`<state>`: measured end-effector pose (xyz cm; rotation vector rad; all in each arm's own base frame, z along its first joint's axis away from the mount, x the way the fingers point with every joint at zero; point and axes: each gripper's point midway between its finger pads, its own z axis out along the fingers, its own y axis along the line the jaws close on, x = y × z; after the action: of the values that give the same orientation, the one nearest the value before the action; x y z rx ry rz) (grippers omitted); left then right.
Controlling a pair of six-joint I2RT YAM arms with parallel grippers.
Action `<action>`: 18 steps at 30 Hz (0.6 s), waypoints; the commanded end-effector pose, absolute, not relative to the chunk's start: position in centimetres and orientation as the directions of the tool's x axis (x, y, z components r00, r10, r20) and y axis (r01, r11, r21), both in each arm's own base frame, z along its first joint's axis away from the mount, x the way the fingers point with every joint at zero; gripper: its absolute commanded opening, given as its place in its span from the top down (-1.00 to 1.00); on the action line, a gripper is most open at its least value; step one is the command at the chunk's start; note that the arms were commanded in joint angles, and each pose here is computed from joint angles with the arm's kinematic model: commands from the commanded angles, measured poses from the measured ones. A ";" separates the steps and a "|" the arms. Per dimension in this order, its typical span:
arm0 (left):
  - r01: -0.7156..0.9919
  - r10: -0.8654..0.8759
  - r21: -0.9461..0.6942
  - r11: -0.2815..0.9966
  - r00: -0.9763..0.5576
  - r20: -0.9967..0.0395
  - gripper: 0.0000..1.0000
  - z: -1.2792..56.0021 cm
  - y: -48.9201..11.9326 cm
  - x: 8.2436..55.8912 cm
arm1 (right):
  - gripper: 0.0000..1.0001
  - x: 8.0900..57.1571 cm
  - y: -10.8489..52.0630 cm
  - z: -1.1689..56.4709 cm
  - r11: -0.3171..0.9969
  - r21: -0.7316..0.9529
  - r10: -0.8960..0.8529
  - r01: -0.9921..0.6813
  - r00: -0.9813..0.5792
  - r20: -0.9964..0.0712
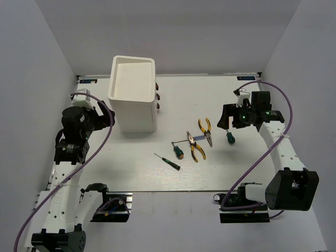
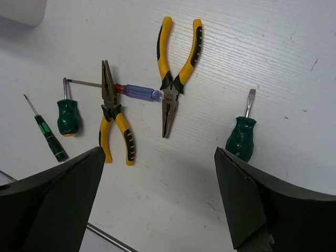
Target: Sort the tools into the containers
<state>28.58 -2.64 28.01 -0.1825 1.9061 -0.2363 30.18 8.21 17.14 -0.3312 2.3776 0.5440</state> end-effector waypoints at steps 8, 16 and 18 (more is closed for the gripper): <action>0.161 -0.199 -0.268 0.950 -0.351 -0.915 0.11 29.4 -5.5 30.5 | -0.69 28.5 9.5 16.4 0.724 0.245 -0.339 -0.645 -0.642 -0.687; 0.199 -0.185 -0.259 0.945 -0.329 -0.926 1.00 32.2 -6.2 34.7 | 0.98 29.2 13.9 19.1 0.468 0.297 -0.300 -0.832 -0.466 -0.832; 0.207 -0.193 -0.268 0.941 -0.322 -0.927 0.17 33.0 -6.5 35.6 | -0.21 30.6 15.1 20.7 0.392 0.214 -0.291 -0.895 -0.341 -0.894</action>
<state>34.48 -5.59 29.72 -0.0278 1.9417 -0.3635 28.58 12.21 16.27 -0.8360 2.1878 0.8563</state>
